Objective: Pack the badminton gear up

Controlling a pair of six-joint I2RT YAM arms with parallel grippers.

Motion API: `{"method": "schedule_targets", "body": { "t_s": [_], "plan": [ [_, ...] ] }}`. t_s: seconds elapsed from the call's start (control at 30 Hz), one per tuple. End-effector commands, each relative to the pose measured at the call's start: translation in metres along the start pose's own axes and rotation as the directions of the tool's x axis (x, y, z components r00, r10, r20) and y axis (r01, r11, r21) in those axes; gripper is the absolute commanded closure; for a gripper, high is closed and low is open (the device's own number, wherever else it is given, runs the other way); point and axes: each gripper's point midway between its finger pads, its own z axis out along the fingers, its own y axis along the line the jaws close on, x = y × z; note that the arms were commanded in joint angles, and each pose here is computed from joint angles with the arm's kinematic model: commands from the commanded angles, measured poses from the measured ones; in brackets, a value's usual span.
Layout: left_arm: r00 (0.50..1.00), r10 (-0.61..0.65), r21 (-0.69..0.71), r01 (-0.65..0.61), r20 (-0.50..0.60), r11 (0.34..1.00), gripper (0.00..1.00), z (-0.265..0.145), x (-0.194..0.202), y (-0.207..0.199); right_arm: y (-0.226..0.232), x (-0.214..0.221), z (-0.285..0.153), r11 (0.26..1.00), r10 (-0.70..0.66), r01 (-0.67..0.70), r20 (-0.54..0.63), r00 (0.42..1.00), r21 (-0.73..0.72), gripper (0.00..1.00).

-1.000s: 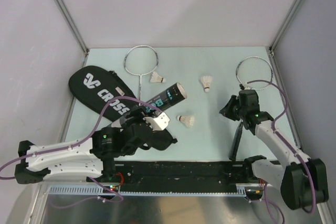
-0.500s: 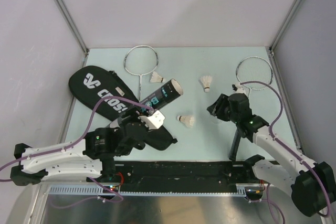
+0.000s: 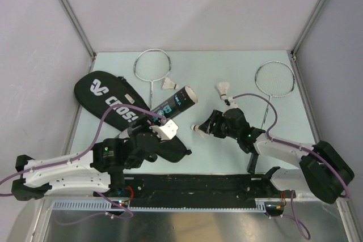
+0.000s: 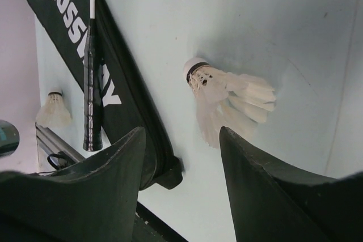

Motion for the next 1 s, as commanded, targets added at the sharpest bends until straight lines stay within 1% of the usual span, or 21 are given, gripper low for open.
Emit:
{"method": "schedule_targets", "body": {
  "t_s": [0.0, 0.13, 0.23, 0.3, 0.4, 0.43, 0.47, 0.6, 0.73, 0.87, 0.97],
  "plan": [
    [0.996, -0.082, -0.050, 0.083, 0.032, 0.995, 0.49, -0.002, -0.008, 0.012, 0.018, -0.002, 0.013, 0.997, 0.022, -0.020, 0.022, 1.000, -0.081, 0.41],
    [0.996, -0.083, -0.050, 0.085, 0.033, 0.995, 0.49, -0.003, -0.008, 0.012, 0.011, 0.005, 0.022, 0.998, 0.023, -0.023, 0.009, 1.000, -0.050, 0.46],
    [0.996, -0.083, -0.047, 0.085, 0.034, 0.995, 0.49, -0.002, -0.008, 0.012, 0.004, 0.007, 0.026, 1.000, 0.013, -0.013, 0.011, 1.000, -0.023, 0.55],
    [0.996, -0.079, -0.048, 0.081, 0.032, 0.996, 0.49, -0.002, -0.008, 0.012, 0.001, 0.007, 0.028, 1.000, 0.001, -0.001, 0.013, 1.000, -0.019, 0.65],
    [0.997, -0.074, -0.048, 0.075, 0.030, 0.996, 0.49, -0.002, -0.007, 0.011, 0.002, 0.006, 0.028, 0.999, -0.024, 0.024, 0.016, 1.000, -0.029, 0.88],
    [0.997, -0.072, -0.047, 0.073, 0.030, 0.996, 0.49, -0.002, -0.007, 0.011, 0.006, 0.003, 0.025, 0.998, -0.032, 0.033, 0.024, 0.999, -0.045, 0.94],
    [0.997, -0.072, -0.046, 0.073, 0.030, 0.996, 0.49, -0.002, -0.007, 0.011, 0.008, -0.002, 0.022, 0.997, -0.047, 0.049, 0.034, 0.998, -0.052, 0.97],
    [0.999, -0.045, -0.044, 0.046, 0.025, 0.998, 0.49, 0.000, -0.003, 0.008, 0.028, -0.036, -0.012, 0.982, -0.133, 0.149, 0.135, 0.982, -0.116, 1.00],
    [0.999, -0.001, -0.007, 0.001, 0.040, 1.000, 0.49, -0.001, -0.004, 0.002, 0.050, -0.072, -0.065, 0.933, -0.283, 0.326, 0.245, 0.927, -0.155, 1.00],
    [0.998, 0.019, 0.035, -0.021, 0.066, 0.999, 0.50, -0.003, -0.009, -0.002, 0.076, -0.094, -0.132, 0.849, -0.386, 0.479, 0.358, 0.850, -0.222, 1.00],
    [0.995, 0.049, 0.077, -0.056, 0.088, 0.995, 0.51, -0.004, -0.011, -0.008, 0.100, -0.095, -0.177, 0.757, -0.459, 0.595, 0.427, 0.779, -0.270, 1.00]
  ]
}}
